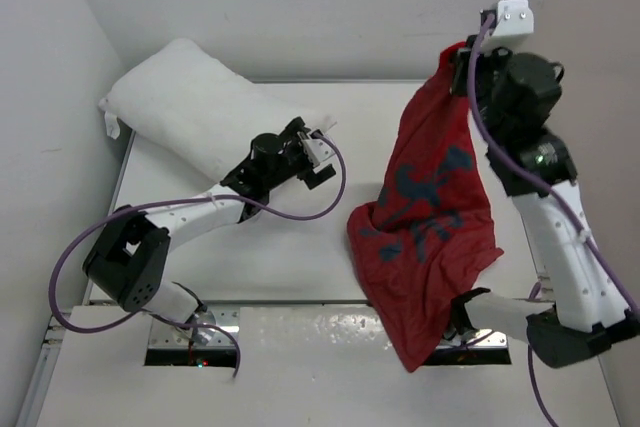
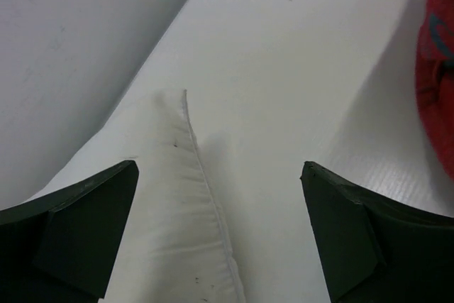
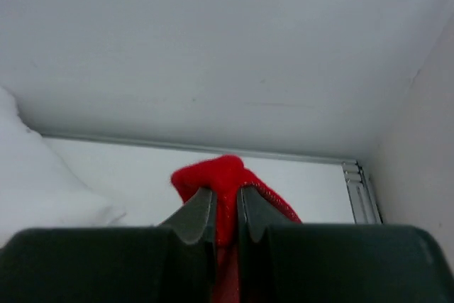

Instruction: Put the pillow into the pillowcase

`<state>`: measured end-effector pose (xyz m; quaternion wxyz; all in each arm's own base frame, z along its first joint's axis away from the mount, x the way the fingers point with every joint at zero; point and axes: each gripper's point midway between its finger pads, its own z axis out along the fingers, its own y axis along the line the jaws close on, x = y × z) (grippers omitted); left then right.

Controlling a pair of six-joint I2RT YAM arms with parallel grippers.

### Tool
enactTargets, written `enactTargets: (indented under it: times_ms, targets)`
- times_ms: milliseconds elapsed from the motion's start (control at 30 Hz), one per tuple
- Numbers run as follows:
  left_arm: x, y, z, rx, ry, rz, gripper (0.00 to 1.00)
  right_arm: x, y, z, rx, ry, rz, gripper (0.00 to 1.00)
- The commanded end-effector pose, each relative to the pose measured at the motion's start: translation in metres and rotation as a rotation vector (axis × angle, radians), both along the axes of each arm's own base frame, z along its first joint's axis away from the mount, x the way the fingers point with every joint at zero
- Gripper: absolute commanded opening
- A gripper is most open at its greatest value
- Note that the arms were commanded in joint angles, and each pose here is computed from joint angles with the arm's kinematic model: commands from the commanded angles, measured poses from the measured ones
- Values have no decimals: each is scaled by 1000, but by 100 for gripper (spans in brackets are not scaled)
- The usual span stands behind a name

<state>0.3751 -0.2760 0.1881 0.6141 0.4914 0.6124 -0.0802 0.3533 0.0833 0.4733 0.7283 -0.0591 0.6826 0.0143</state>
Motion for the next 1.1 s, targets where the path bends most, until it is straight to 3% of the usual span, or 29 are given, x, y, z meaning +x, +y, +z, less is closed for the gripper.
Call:
enactTargets:
  times_ms: [0,100,200,367,400,533,767,967,1067]
  targets:
    - [16,12,60,-82,-154,83,100,6,42,39,-8,-86,269,0]
    - [26,23,91,-165,-195,131,100,23,80,3,-8,37,477,0]
    - [27,28,117,-250,-196,108,100,14,122,-51,-10,169,741,0]
    - [12,18,113,-265,-116,-16,100,-6,167,-116,55,289,920,0]
    - [10,16,112,-270,-102,-33,99,-9,172,-122,60,299,935,0]
    - [-4,8,120,-327,-65,-152,72,-12,177,-146,98,356,931,0]
    - [-43,-12,112,-281,-44,-410,80,-7,179,-155,121,385,901,0]
    - [-40,-9,108,-284,-42,-377,80,-2,175,-156,90,391,831,0]
    - [-35,-6,107,-286,-42,-342,78,-13,179,-145,100,373,929,0]
